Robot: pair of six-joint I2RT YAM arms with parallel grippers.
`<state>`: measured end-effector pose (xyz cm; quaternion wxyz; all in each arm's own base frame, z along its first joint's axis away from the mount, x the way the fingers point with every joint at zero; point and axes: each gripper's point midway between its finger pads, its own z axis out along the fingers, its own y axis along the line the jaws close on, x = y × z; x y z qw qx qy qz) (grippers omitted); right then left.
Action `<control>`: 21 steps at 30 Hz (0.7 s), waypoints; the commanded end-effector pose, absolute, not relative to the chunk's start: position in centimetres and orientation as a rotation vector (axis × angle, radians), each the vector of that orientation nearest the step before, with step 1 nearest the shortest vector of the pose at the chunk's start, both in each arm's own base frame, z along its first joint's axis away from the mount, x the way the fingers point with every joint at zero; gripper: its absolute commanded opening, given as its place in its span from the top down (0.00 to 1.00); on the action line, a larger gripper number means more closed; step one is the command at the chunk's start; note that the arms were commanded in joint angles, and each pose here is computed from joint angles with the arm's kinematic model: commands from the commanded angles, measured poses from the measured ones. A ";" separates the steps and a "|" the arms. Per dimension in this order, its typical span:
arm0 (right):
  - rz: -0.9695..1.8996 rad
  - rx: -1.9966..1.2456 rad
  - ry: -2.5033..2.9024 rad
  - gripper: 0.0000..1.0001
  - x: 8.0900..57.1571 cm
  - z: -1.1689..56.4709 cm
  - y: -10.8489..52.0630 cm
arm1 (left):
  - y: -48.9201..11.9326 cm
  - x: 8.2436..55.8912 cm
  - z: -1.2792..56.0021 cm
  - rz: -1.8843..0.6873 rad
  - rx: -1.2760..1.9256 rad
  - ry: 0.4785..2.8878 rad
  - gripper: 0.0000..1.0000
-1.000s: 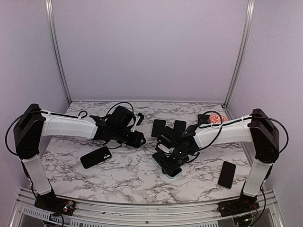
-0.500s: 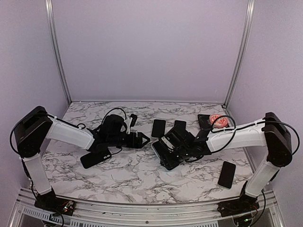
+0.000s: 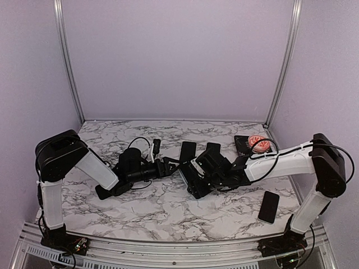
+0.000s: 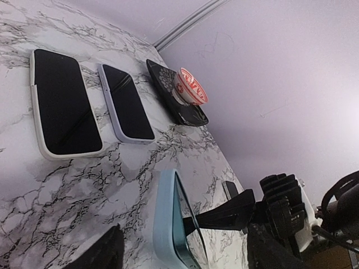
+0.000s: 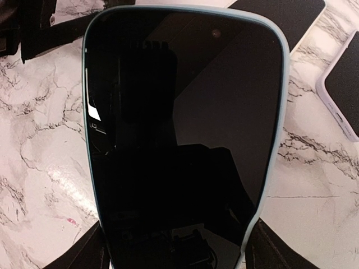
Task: Put the phone into the phone case
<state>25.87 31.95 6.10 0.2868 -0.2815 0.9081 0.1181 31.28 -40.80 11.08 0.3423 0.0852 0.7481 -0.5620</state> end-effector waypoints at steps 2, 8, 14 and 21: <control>0.368 -0.701 2.334 0.86 27.5 8.8 33.4 | -41.9 31.2 11.5 -1.431 0.268 1.931 0.41; 0.366 -0.698 2.322 0.86 27.7 9.2 33.4 | -42.9 30.6 11.4 -1.448 0.309 1.934 0.60; 0.363 -0.701 2.309 0.87 27.8 9.5 33.4 | -44.0 30.4 11.2 -1.456 0.339 1.942 0.61; 0.379 -0.669 2.282 0.88 28.0 10.6 33.4 | -44.0 30.3 10.0 -1.433 0.347 1.979 0.59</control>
